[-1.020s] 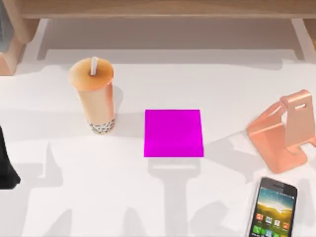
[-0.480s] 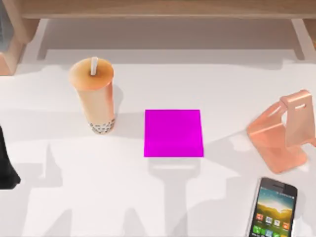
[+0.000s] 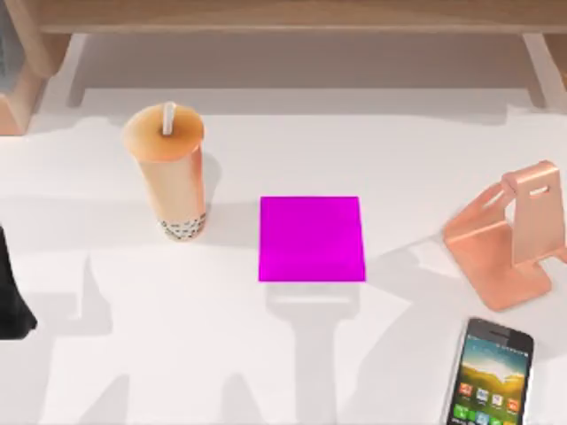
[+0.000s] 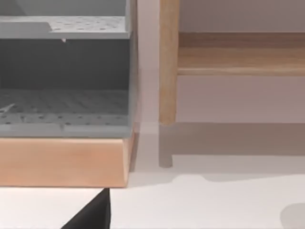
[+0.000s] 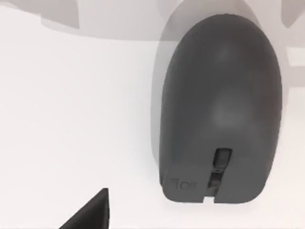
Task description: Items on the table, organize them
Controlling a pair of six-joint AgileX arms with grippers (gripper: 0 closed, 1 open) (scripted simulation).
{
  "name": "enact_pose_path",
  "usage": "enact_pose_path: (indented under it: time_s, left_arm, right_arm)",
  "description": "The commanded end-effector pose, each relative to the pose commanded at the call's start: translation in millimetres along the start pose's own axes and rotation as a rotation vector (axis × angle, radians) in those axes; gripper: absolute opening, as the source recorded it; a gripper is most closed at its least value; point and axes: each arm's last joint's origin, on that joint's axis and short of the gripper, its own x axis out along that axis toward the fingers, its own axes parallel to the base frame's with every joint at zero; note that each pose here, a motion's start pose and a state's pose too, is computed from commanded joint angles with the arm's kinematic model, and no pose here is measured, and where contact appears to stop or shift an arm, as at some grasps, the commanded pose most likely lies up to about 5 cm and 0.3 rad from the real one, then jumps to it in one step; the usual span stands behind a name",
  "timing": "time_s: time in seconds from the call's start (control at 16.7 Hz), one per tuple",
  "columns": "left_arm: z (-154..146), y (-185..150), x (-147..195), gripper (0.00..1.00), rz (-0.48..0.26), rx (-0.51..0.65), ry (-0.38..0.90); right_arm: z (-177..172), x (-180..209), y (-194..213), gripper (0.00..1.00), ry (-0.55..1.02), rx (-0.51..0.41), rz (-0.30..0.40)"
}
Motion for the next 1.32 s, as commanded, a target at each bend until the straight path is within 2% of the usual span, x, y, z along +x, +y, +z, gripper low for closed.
enact_pose_path:
  time_s: [0.3, 0.9, 1.2, 1.32]
  left_arm:
    - [0, 0, 0, 1.00, 0.000, 0.000, 0.000]
    - [0, 0, 0, 1.00, 0.000, 0.000, 0.000]
    - [0, 0, 0, 1.00, 0.000, 0.000, 0.000]
    - [0, 0, 0, 1.00, 0.000, 0.000, 0.000]
  right_arm:
    - [1, 4, 0, 1.00, 0.000, 0.000, 0.000]
    - [0, 84, -1, 1.00, 0.000, 0.000, 0.000]
    - [0, 90, 0, 1.00, 0.000, 0.000, 0.000]
    - [0, 90, 0, 0.85, 0.000, 0.000, 0.000]
